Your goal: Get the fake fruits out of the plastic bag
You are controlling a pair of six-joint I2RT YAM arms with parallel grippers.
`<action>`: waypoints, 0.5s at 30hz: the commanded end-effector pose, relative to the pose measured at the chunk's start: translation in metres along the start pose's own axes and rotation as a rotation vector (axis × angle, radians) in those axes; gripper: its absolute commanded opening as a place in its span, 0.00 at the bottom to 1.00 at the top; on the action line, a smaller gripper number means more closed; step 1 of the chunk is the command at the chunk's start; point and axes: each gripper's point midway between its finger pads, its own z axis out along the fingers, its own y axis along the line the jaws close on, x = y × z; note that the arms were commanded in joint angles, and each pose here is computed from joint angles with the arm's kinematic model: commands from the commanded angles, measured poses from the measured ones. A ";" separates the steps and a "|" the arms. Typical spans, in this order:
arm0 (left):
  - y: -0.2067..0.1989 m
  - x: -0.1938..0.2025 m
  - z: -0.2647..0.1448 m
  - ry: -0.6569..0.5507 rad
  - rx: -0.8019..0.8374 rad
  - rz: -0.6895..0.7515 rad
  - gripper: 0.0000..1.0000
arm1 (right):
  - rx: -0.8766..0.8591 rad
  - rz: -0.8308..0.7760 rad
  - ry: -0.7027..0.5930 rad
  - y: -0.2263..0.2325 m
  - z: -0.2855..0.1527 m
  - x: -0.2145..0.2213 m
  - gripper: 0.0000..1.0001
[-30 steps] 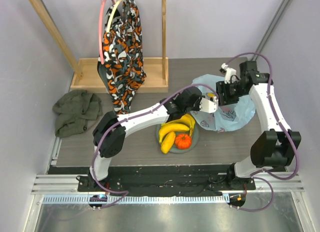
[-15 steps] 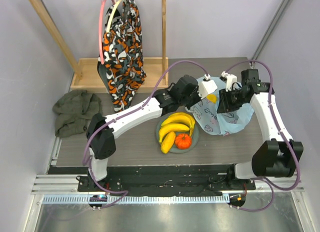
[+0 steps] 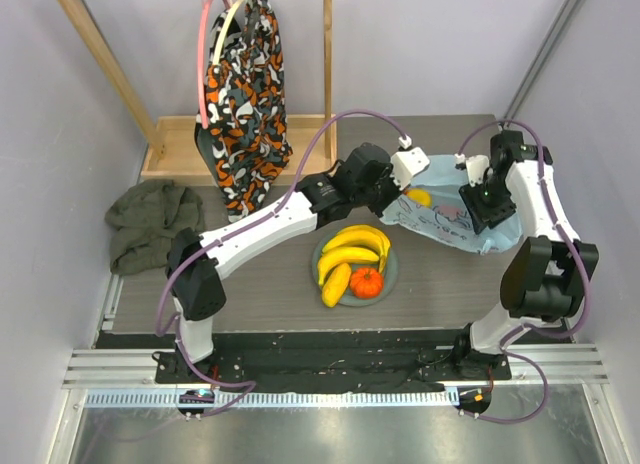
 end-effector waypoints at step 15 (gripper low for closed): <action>0.003 -0.040 -0.026 -0.129 0.144 -0.377 0.00 | -0.456 -0.371 -0.516 0.122 -0.112 -0.077 0.41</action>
